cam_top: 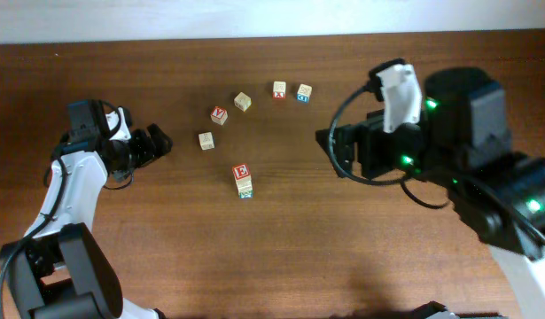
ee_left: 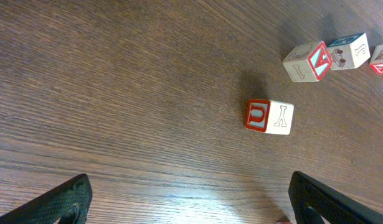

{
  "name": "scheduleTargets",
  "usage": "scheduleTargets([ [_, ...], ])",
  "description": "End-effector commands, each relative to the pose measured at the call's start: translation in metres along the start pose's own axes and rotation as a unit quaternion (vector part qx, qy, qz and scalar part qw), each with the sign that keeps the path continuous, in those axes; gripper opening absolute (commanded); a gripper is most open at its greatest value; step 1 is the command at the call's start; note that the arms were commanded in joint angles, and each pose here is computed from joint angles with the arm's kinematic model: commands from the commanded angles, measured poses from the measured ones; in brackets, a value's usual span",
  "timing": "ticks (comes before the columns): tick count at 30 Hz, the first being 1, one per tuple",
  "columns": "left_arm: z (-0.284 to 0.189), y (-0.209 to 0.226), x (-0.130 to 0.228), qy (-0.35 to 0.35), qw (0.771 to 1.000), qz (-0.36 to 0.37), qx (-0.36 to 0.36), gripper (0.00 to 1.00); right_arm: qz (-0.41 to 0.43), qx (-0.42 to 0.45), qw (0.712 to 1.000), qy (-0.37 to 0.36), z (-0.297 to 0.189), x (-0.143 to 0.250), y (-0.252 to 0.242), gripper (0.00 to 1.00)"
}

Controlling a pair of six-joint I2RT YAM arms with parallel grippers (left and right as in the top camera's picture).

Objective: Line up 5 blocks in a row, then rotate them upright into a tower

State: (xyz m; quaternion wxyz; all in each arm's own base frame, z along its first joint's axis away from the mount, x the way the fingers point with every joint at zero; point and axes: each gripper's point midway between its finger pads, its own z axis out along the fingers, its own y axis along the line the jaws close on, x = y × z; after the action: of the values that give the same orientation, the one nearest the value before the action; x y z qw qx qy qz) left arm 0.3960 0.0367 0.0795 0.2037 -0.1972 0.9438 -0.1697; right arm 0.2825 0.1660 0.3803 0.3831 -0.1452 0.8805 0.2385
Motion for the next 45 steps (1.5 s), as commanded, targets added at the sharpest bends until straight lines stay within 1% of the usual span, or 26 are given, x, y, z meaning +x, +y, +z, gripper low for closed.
scheduleTargets([
  [1,-0.01,-0.003,-0.008,-0.017,1.0,0.008,0.001,0.99,0.01,0.077,0.997,-0.022,-0.033,0.004,-0.028,0.99],
  [2,-0.01,-0.003,-0.008,-0.017,1.0,0.008,0.001,0.99,0.013,0.098,0.995,-0.009,-0.04,0.014,-0.035,0.99],
  [5,-0.01,-0.003,-0.008,-0.017,1.0,0.008,0.001,0.99,0.016,0.102,0.995,0.003,-0.032,0.016,-0.038,0.98],
  [8,-0.01,-0.002,-0.008,-0.017,1.0,0.008,0.001,0.99,0.023,0.109,0.993,0.042,-0.003,0.02,-0.048,0.99],
  [10,-0.01,-0.002,-0.008,-0.017,1.0,0.008,0.001,0.99,0.023,0.16,0.986,0.049,0.002,0.02,-0.067,0.99],
  [11,-0.01,-0.003,-0.008,-0.017,1.0,0.008,0.001,0.99,0.025,0.207,0.977,0.042,-0.001,0.016,-0.087,0.99],
  [12,-0.01,-0.002,-0.008,-0.017,1.0,0.008,0.001,0.99,0.036,0.233,0.972,0.02,-0.014,0.009,-0.103,0.99],
  [14,-0.01,-0.003,-0.008,-0.017,1.0,0.008,0.001,0.99,-0.022,0.253,0.967,-0.028,-0.038,-0.009,-0.118,0.99],
  [17,-0.01,-0.003,-0.008,-0.017,1.0,0.008,0.001,0.99,-0.056,0.264,0.959,-0.089,-0.052,-0.014,-0.138,0.99],
  [19,-0.01,-0.003,-0.008,-0.017,1.0,0.008,0.001,0.99,-0.054,0.274,0.951,-0.131,-0.05,0.01,-0.152,0.99],
  [21,-0.01,-0.003,-0.008,-0.017,1.0,0.008,0.001,0.99,-0.068,0.271,0.947,-0.157,-0.047,0.032,-0.156,0.99],
  [24,-0.01,-0.003,-0.008,-0.017,1.0,0.008,0.001,0.99,-0.076,0.276,0.941,-0.18,-0.049,0.063,-0.16,0.99],
  [26,-0.01,-0.003,-0.008,-0.017,1.0,0.008,0.001,0.99,-0.084,0.278,0.934,-0.209,-0.047,0.074,-0.161,0.99],
  [28,-0.01,-0.002,-0.008,-0.017,1.0,0.008,0.001,0.99,-0.096,0.278,0.925,-0.241,-0.038,0.095,-0.164,0.99],
  [33,-0.01,-0.002,-0.008,-0.017,1.0,0.008,0.001,0.99,-0.106,0.28,0.915,-0.272,-0.021,0.135,-0.171,0.99],
  [38,-0.01,-0.003,-0.008,-0.017,1.0,0.008,0.001,0.99,-0.115,0.284,0.903,-0.3,-0.006,0.167,-0.179,0.99],
  [42,-0.01,-0.002,-0.008,-0.017,1.0,0.008,0.001,0.99,-0.122,0.283,0.896,-0.321,0.0,0.177,-0.181,0.99],
  [45,-0.01,-0.003,-0.008,-0.017,1.0,0.008,0.001,0.99,-0.122,0.283,0.895,-0.321,0.008,0.188,-0.185,0.99],
])
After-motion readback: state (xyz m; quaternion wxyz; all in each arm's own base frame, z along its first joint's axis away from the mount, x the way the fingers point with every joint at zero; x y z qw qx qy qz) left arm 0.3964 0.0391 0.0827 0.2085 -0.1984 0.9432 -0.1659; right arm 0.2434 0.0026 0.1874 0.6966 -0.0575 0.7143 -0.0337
